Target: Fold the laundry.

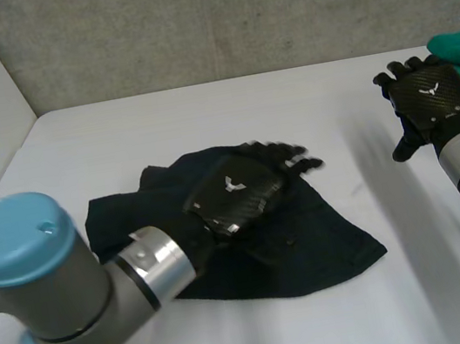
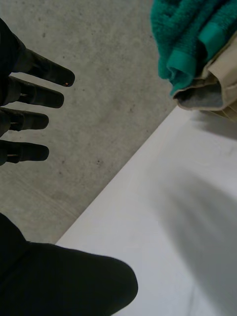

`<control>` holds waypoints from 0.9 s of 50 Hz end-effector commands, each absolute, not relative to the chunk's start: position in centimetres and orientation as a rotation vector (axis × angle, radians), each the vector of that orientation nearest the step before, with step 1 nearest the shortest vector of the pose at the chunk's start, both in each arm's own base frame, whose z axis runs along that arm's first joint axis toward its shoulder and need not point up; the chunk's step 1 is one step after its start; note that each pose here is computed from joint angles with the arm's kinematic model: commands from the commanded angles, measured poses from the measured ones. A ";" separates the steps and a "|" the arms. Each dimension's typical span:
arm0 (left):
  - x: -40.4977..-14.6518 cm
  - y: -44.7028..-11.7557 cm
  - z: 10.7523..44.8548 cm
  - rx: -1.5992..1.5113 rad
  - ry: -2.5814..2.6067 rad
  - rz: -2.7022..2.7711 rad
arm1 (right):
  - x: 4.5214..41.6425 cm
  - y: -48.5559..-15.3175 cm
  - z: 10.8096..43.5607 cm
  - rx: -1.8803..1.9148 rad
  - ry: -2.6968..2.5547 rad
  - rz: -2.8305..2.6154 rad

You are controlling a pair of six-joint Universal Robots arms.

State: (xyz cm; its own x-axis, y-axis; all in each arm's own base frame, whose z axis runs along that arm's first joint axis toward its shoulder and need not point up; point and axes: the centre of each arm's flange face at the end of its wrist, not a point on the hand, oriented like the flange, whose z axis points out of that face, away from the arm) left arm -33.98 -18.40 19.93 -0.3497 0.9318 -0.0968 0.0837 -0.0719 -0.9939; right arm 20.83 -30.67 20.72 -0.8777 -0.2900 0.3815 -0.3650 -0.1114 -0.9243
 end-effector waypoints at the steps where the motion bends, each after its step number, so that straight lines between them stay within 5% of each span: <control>1: -29.4 -21.4 24.1 -0.923 -1.698 1.754 | 22.8 -29.9 22.5 0.909 -2.134 2.161; 9: -25.0 -23.4 24.1 -0.643 -2.027 1.961 | 26.9 -26.3 24.3 1.239 -2.356 2.054; 18: -22.1 -27.3 19.4 -0.635 -2.274 1.896 | 30.5 -27.2 21.0 1.312 -2.549 1.938; 29: -21.7 -28.8 15.7 -0.800 -2.374 1.811 | 34.5 -29.0 16.1 1.423 -2.546 1.935; 45: -21.7 -29.5 15.8 -0.787 -2.351 1.851 | 37.3 -31.7 11.7 1.361 -2.416 2.059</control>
State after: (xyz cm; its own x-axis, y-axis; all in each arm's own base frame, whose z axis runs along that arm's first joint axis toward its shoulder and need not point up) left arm -21.73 -29.37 15.64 -0.8672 0.4193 -0.2686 0.3633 0.1639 -0.9171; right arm 36.62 -30.95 12.99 -0.6419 -0.7297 0.2357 -0.3548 0.0102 -0.9349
